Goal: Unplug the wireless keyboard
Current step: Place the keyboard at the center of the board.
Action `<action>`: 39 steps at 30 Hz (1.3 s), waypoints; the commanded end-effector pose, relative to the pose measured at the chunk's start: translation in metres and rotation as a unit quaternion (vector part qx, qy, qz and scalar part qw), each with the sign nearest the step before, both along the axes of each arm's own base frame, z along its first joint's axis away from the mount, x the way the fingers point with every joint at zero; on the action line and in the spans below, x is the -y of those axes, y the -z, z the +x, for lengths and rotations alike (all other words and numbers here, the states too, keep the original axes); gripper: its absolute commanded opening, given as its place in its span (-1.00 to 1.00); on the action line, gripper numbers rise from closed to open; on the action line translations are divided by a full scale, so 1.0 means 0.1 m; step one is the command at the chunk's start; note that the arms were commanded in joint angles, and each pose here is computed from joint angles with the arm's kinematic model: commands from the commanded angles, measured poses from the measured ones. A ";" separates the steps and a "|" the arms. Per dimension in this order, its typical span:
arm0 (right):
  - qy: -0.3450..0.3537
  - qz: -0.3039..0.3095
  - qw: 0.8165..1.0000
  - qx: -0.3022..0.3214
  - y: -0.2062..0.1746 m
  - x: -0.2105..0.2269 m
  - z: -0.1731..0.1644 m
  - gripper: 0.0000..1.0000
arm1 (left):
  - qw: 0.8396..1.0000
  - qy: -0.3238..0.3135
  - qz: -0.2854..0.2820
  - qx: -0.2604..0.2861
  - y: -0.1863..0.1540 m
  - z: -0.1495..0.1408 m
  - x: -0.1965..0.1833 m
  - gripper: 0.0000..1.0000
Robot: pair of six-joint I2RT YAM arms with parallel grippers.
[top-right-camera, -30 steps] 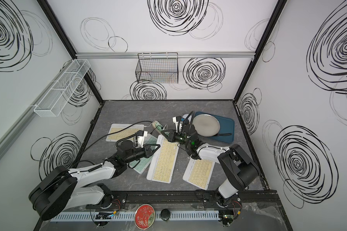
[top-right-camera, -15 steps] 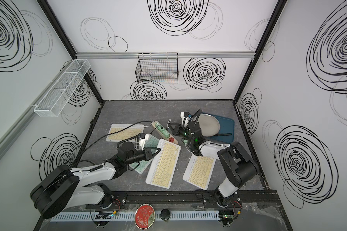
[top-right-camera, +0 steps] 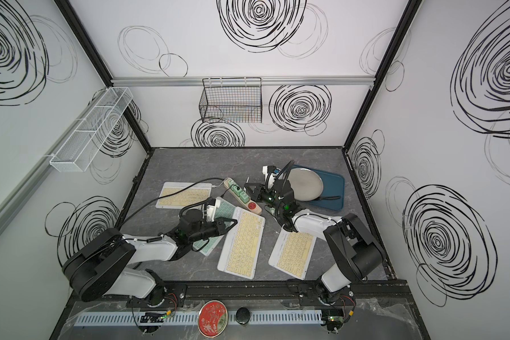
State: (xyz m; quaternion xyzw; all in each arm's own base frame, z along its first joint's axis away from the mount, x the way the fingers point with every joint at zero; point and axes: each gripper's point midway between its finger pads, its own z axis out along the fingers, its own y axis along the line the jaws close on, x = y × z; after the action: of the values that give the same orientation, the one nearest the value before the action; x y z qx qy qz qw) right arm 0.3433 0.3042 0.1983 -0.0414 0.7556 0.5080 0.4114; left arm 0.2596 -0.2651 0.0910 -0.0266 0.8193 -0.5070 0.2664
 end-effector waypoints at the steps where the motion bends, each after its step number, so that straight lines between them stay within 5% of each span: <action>1: 0.002 -0.011 1.000 0.001 0.01 0.01 -0.05 -0.93 | 0.997 -0.036 -0.052 0.040 -0.26 0.25 0.08 -1.00; 8: 0.008 -0.016 1.000 -0.004 0.06 0.05 -0.08 -0.92 | 0.996 -0.030 -0.085 0.000 -0.04 0.31 0.24 -1.00; 22: 0.012 -0.017 1.000 -0.015 0.13 0.06 -0.07 -0.92 | 0.997 -0.070 0.013 -0.028 0.44 0.15 0.19 -1.00; 37: 0.035 -0.067 0.997 -0.034 0.36 0.11 -0.05 -0.86 | 0.995 -0.072 0.001 -0.072 0.75 0.09 0.13 -1.00; 39: 0.037 -0.069 0.996 -0.034 0.37 0.12 -0.05 -0.86 | 0.995 -0.075 -0.010 -0.072 0.75 0.09 0.10 -0.83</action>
State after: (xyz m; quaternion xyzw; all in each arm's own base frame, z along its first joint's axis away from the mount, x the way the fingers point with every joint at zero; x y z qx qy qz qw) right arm 0.3381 0.2937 0.1585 -0.0215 0.8030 0.4494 0.3909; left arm 0.2721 -0.2959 0.0509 -0.1017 0.8004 -0.5346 0.2516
